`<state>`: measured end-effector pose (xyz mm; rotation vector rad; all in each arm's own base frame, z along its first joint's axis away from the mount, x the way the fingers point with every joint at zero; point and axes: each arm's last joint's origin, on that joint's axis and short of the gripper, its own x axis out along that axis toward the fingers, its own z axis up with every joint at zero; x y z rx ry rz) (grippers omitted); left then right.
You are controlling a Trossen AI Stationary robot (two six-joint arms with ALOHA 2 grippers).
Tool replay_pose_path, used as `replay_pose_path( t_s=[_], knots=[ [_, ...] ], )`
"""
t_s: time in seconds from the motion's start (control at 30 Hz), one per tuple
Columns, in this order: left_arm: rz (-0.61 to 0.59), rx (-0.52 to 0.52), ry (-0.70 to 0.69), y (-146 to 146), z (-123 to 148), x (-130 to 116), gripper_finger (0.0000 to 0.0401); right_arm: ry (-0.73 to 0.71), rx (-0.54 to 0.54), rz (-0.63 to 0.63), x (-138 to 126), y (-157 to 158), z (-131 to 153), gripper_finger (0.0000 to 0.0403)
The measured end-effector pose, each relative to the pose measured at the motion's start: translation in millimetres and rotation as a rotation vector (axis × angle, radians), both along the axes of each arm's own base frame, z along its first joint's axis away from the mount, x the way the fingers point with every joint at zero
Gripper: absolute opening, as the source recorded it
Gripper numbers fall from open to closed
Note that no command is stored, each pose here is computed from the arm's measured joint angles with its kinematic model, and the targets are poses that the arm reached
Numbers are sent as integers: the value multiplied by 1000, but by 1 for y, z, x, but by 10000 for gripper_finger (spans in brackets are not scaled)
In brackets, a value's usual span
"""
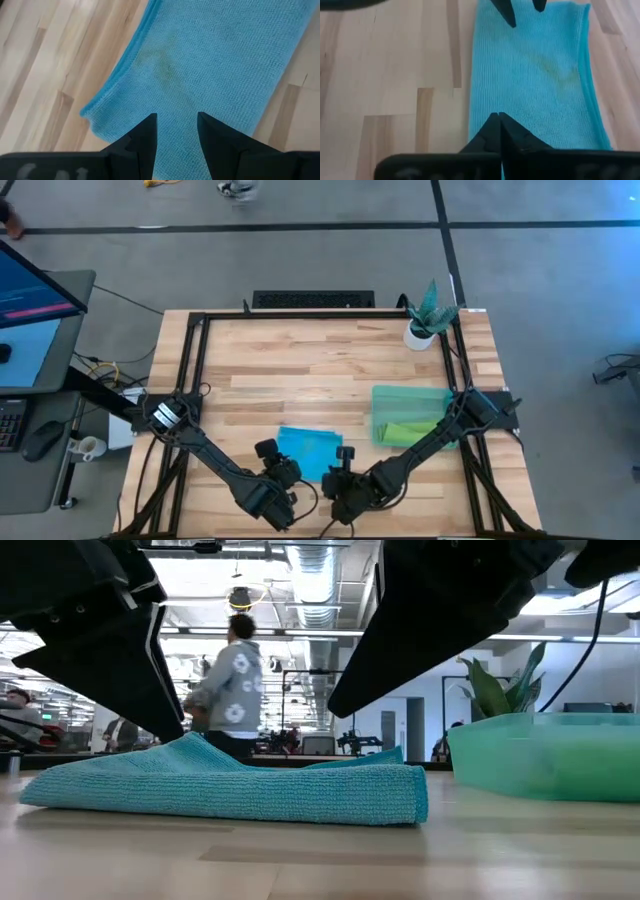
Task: Roll microfiber towels into tight, uniform cylinder then place into a basket
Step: Fold the blue towel
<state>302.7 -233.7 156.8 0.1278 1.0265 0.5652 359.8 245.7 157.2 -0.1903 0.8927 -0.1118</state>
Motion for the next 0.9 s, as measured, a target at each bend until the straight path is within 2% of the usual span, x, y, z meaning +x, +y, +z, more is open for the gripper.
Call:
replay_pose_path(
  t_s=[0.13,0.4,0.63,0.83,0.9],
  knots=[
    [3,-2,-1,1,-5,-2,132,-2,20,-11,-1,0,-3,21],
    [72,-56,47,11,-33,-16,132,11,105,9,-8,-6,-30,7],
    [81,-113,42,9,-34,-15,132,78,156,-29,-14,-14,-41,11],
    [83,-245,7,0,-32,-8,132,99,161,-22,-18,-16,-44,6],
    [75,-258,3,-1,-32,-7,132,113,152,-20,-20,-16,-43,11]
  ],
)
